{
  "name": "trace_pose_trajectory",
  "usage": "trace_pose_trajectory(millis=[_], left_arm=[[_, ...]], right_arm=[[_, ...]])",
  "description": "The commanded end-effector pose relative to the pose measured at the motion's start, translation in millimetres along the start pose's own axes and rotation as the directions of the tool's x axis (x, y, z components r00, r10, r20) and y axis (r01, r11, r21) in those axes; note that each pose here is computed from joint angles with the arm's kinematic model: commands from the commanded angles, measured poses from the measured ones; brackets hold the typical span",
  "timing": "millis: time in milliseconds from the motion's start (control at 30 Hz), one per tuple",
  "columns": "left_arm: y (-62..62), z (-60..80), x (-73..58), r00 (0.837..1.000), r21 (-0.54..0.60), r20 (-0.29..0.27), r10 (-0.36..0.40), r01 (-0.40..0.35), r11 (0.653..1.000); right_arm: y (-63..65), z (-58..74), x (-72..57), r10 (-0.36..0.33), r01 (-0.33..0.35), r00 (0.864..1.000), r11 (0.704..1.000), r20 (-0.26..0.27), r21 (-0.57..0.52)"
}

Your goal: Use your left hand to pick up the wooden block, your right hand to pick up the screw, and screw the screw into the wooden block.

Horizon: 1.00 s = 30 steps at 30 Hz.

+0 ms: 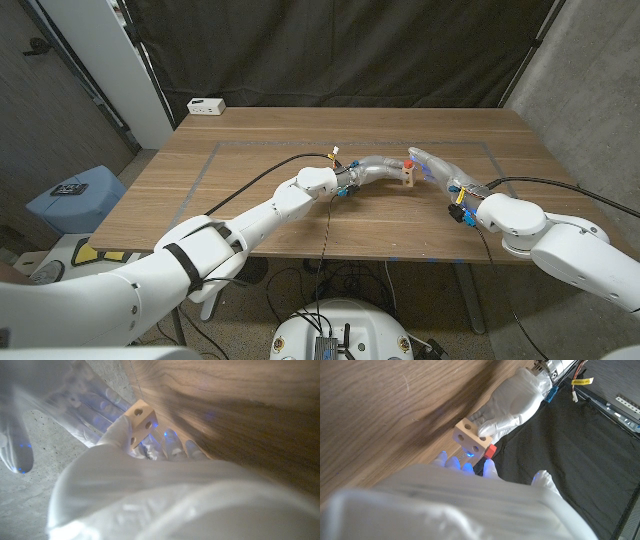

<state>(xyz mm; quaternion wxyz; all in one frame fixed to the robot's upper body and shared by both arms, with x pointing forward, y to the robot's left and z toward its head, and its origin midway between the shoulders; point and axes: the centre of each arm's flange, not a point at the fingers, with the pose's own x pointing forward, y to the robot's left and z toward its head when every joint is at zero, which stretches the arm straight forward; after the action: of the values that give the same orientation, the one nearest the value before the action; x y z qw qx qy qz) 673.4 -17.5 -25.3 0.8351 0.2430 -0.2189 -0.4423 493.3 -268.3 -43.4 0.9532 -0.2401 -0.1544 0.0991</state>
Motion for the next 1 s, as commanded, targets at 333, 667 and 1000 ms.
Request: trace_pose_trajectory(millis=[333, 667, 1000], left_arm=[[-2.0, -0.5, -3.3, 1.000, 0.000, 0.003, 0.000, 0.000, 1.000], [-3.3, -1.3, -5.1, 1.000, -0.003, 0.002, 0.006, -0.006, 1.000], [-4.9, -0.7, -3.4, 1.000, -0.001, 0.003, 0.000, 0.000, 1.000]], right_arm=[[9.6, 1.7, -1.1, 0.021, -0.021, 1.000, 1.000, 0.007, 0.005], [9.9, 0.8, -2.1, 0.021, -0.021, 1.000, 1.000, 0.002, 0.009], [8.5, -1.6, -6.2, 0.008, -0.008, 1.000, 1.000, 0.002, 0.012]])
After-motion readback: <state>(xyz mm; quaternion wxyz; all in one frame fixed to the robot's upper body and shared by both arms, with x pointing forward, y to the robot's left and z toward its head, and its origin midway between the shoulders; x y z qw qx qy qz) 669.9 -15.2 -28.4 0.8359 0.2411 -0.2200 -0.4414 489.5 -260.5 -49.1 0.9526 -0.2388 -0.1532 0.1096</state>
